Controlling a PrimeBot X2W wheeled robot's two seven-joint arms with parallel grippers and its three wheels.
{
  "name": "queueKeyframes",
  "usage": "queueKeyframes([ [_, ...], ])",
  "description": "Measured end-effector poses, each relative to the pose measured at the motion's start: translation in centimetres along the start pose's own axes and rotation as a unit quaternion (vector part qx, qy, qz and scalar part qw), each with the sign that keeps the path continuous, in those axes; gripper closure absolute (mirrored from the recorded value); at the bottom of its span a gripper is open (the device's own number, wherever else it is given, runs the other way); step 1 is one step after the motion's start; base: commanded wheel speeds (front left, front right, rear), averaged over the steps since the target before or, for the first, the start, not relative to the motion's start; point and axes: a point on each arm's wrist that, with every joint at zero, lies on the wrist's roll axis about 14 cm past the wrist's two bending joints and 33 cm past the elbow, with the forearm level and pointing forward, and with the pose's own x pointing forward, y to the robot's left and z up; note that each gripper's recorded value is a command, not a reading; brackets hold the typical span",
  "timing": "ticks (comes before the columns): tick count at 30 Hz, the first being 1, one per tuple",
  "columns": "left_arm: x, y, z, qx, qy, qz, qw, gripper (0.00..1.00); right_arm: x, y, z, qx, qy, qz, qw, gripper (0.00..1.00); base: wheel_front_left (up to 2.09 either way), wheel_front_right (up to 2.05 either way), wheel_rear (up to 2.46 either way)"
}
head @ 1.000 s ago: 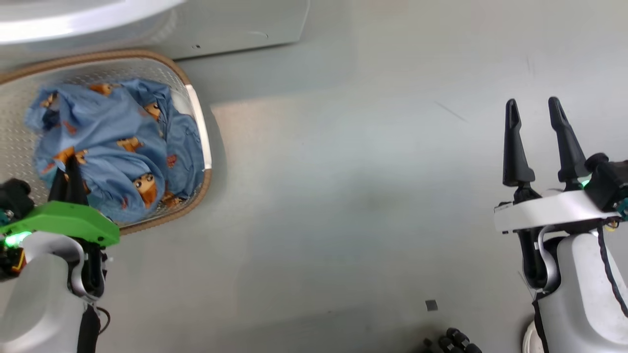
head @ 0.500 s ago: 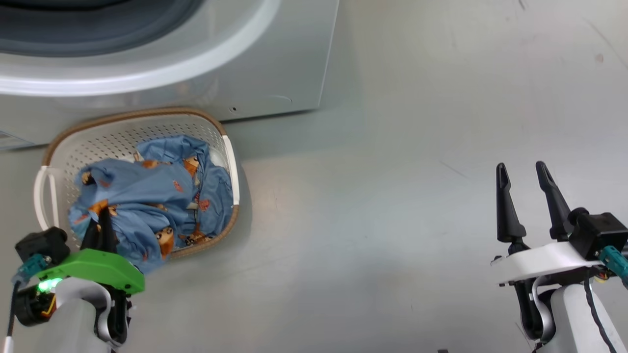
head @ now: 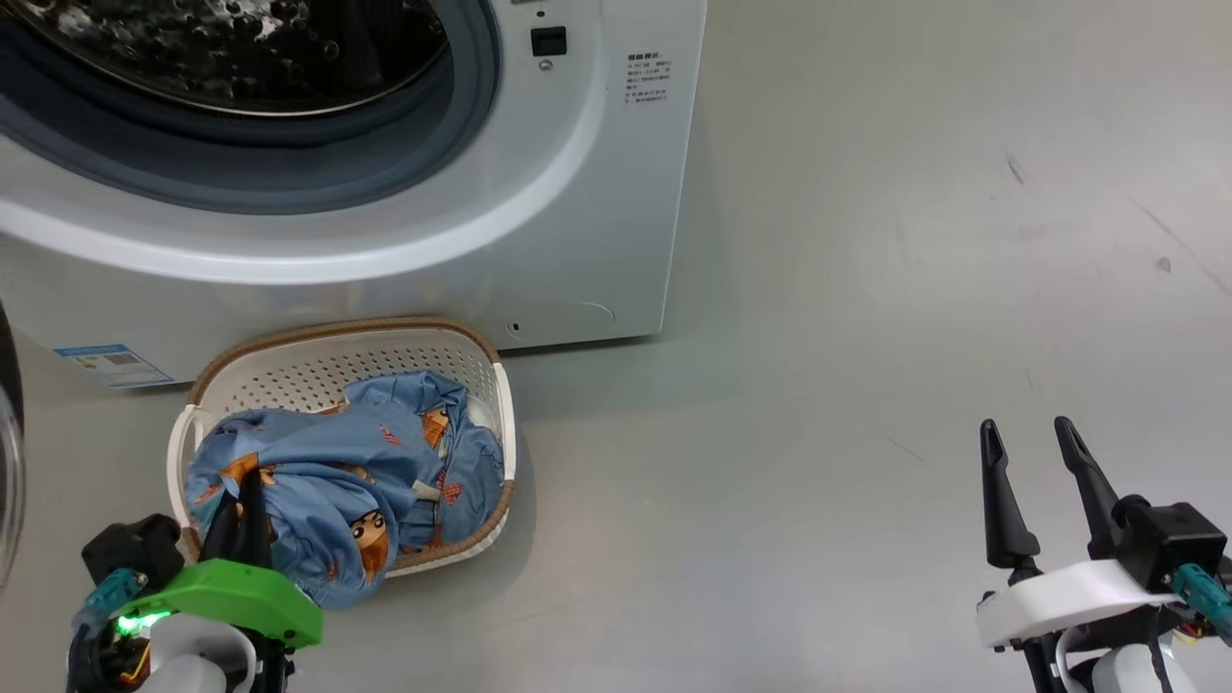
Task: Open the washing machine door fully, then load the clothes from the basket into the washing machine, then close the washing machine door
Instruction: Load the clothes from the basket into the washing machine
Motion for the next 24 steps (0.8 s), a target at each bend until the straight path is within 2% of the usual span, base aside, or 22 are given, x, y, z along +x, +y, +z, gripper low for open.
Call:
queueKeyframes([
  [12, -4.3, -0.8, 3.7, 0.008, -0.073, -0.01, 0.997, 1.0, -2.6, 0.1, 1.5, -0.01, -0.024, 0.01, 1.0, 0.0, 0.0, 0.0, 0.0],
  [24, -7.5, -1.3, 7.3, 0.026, -0.143, -0.018, 0.989, 1.0, -3.5, 1.2, 2.3, -0.015, -0.038, 0.032, 0.999, 0.0, 0.0, 0.0, 0.0],
])
